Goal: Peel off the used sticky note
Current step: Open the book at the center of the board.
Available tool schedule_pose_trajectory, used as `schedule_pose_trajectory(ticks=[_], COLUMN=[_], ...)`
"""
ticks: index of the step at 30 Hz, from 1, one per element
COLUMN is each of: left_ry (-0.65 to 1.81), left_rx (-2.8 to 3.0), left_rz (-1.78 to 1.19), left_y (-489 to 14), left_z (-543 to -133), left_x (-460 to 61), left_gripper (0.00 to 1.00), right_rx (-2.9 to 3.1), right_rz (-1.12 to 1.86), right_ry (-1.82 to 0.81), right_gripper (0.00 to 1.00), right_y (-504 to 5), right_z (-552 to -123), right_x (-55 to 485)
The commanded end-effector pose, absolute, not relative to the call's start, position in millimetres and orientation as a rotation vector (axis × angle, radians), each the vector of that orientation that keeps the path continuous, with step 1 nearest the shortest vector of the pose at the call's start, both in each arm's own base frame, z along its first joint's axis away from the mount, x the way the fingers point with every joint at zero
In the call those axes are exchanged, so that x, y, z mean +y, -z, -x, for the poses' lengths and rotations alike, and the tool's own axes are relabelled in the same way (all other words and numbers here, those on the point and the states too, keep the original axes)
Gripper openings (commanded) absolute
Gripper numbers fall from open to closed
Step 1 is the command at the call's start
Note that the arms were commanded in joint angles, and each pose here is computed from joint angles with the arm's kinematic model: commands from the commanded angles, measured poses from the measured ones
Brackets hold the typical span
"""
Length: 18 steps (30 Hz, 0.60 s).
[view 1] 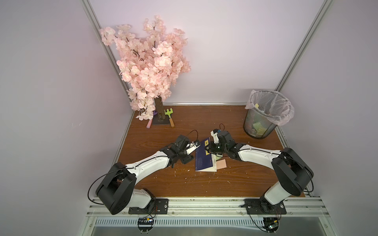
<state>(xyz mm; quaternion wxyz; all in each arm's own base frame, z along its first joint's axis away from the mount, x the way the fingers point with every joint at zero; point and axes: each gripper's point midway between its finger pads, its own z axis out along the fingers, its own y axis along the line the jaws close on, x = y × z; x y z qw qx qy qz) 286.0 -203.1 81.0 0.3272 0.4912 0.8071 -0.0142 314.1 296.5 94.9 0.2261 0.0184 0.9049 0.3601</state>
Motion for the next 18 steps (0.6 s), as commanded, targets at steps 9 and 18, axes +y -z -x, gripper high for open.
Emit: schedule_pose_trajectory(ticks=[9, 18], left_ry=[0.123, 0.154], left_rx=[2.041, 1.881], left_rz=[-1.252, -1.306], left_y=[-104, -112], left_z=[-273, -256], left_x=[-212, -253], left_gripper=[0.91, 0.99], right_rx=[2.453, 2.465], right_rz=[-0.221, -0.368], right_ry=[-0.907, -0.934], right_gripper=[0.0, 0.0], right_y=[-115, -110], right_z=[-335, -340], right_x=[283, 285])
